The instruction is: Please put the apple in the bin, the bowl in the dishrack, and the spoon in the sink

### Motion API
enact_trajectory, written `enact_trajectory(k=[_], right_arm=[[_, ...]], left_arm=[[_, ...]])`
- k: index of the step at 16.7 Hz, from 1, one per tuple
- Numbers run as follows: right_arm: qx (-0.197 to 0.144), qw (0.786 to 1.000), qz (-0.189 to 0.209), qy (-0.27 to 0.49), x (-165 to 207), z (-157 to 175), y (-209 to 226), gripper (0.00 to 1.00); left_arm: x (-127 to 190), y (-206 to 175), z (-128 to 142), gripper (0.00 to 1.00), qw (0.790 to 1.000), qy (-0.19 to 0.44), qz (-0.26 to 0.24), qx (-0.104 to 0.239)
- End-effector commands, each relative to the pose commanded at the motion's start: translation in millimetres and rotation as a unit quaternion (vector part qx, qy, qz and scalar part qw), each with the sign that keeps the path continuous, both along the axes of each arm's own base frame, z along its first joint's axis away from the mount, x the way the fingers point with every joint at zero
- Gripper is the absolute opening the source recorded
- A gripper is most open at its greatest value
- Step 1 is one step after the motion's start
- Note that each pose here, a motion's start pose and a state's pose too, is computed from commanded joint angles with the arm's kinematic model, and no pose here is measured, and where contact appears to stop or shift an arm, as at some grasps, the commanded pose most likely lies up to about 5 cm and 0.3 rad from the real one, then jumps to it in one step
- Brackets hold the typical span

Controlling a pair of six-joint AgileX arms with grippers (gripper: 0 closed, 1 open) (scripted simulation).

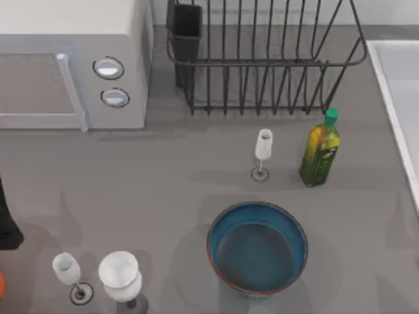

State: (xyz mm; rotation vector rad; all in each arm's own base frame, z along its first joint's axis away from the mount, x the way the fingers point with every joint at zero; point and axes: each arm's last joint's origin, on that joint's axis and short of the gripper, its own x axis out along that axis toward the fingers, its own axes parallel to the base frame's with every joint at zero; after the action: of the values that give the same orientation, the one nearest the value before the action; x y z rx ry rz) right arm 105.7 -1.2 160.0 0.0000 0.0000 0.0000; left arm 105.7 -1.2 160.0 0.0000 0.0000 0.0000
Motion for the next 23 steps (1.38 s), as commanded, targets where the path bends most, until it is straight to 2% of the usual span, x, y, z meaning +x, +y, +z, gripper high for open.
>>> enact_trajectory(k=[3,6,9,12,14,17,20,23], right_arm=[[0.000,1.000,0.000,0.000,0,0,0,1.00],[0.018,0.999,0.018,0.032,1,10,4,1.00],[0.052,0.991,0.051,0.108,5,35,13,1.00],[0.085,0.968,0.082,0.224,20,67,29,1.00],[0.096,0.938,0.093,0.320,40,85,46,1.00],[0.092,0.876,0.088,0.466,79,96,83,1.00],[0.066,0.807,0.061,0.584,114,90,128,1.00],[0.035,0.751,0.029,0.658,133,78,169,1.00]], left_arm=[[0,0,0,1.00,1.000,0.000,0.000,0.000],[0,0,0,1.00,1.000,0.000,0.000,0.000],[0,0,0,1.00,1.000,0.000,0.000,0.000],[0,0,0,1.00,1.000,0.000,0.000,0.000],[0,0,0,1.00,1.000,0.000,0.000,0.000],[0,0,0,1.00,1.000,0.000,0.000,0.000],[0,0,0,1.00,1.000,0.000,0.000,0.000],[0,0,0,1.00,1.000,0.000,0.000,0.000]])
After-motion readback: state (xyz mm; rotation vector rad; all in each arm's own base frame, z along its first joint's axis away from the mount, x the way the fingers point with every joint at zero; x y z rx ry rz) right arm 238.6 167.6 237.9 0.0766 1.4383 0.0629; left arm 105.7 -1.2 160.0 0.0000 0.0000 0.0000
